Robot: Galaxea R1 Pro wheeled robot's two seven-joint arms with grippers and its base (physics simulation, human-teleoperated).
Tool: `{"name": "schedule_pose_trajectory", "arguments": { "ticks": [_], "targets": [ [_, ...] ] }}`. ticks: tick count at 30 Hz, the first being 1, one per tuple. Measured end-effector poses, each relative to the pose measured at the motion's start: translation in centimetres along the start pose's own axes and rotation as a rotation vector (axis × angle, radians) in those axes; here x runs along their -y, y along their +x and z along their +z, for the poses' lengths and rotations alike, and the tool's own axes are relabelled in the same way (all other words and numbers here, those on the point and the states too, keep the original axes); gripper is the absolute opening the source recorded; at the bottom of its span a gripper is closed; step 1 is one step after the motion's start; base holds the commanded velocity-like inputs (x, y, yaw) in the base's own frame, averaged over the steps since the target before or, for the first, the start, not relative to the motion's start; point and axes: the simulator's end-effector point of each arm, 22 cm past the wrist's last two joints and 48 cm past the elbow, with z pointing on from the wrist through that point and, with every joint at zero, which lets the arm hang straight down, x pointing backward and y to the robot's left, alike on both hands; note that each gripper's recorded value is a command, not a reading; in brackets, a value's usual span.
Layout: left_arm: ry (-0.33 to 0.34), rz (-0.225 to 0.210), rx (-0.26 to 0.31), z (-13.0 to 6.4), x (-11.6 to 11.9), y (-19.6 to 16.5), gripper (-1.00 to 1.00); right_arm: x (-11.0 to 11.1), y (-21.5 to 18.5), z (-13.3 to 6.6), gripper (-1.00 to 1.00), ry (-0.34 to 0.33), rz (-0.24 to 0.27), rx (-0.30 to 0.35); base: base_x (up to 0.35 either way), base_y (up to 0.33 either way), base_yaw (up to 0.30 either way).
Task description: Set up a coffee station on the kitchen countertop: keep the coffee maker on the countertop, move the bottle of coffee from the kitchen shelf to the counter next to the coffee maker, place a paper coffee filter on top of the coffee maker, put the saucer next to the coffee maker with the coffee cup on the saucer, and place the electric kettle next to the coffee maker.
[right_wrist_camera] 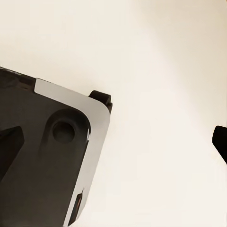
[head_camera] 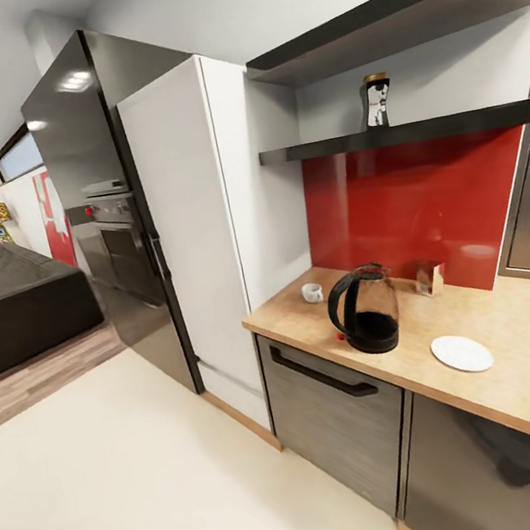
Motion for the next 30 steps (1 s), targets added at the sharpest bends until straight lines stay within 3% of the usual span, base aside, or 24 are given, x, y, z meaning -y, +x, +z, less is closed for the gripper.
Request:
{"name": "schedule_pose_trajectory", "arguments": {
  "ticks": [30],
  "targets": [
    [-0.001, -0.001, 0.000, 0.02, 0.04, 0.03, 1.00, 0.00, 0.06, -0.02, 1.00, -0.002, 0.002, -0.003, 0.014, 0.028, -0.247]
  ]
}}
